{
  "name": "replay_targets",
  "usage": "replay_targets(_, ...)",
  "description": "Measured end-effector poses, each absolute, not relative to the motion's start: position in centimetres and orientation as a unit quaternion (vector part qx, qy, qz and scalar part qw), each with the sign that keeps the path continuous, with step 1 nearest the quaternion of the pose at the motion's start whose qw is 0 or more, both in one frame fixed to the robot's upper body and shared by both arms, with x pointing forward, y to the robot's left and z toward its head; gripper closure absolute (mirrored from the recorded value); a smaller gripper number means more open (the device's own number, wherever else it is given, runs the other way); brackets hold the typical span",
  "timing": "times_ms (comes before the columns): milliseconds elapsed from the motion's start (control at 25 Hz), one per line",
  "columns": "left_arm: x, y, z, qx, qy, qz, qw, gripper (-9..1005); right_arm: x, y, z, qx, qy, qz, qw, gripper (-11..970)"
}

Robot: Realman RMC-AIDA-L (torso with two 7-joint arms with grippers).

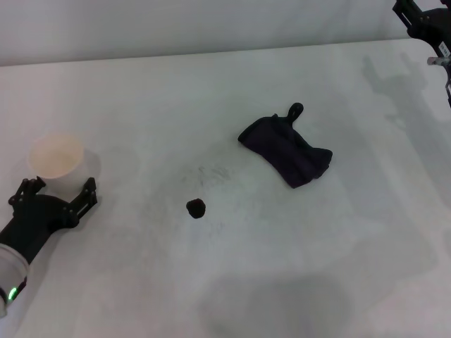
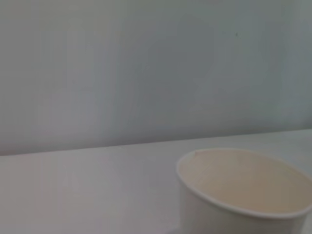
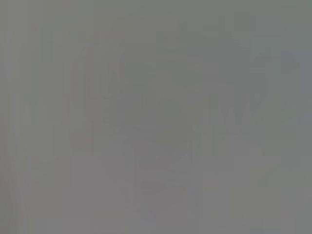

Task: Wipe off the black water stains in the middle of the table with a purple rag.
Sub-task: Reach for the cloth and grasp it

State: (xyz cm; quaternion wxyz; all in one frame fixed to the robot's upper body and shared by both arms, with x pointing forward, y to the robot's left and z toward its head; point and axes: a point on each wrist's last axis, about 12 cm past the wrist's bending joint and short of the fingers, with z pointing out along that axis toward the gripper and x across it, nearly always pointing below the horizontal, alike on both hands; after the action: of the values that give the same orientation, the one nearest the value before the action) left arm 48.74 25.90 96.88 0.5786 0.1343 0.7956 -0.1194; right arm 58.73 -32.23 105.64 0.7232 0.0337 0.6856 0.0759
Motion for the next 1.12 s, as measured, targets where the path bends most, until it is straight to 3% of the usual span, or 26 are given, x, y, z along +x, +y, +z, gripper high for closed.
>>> replay_targets(720, 43.2, 26.7, 96.8, 0.158, 0.752, -0.12, 0.629, 115, 58.8, -32.3, 105.6, 0.034, 0.688, 0.075, 0.721, 104)
replay_targets(1120, 38.9, 28.3, 98.7, 0.08, 0.686, -0.092, 0.717, 123, 59.5, -31.4, 105.4, 0.045, 0.702, 0.095, 0.704, 105)
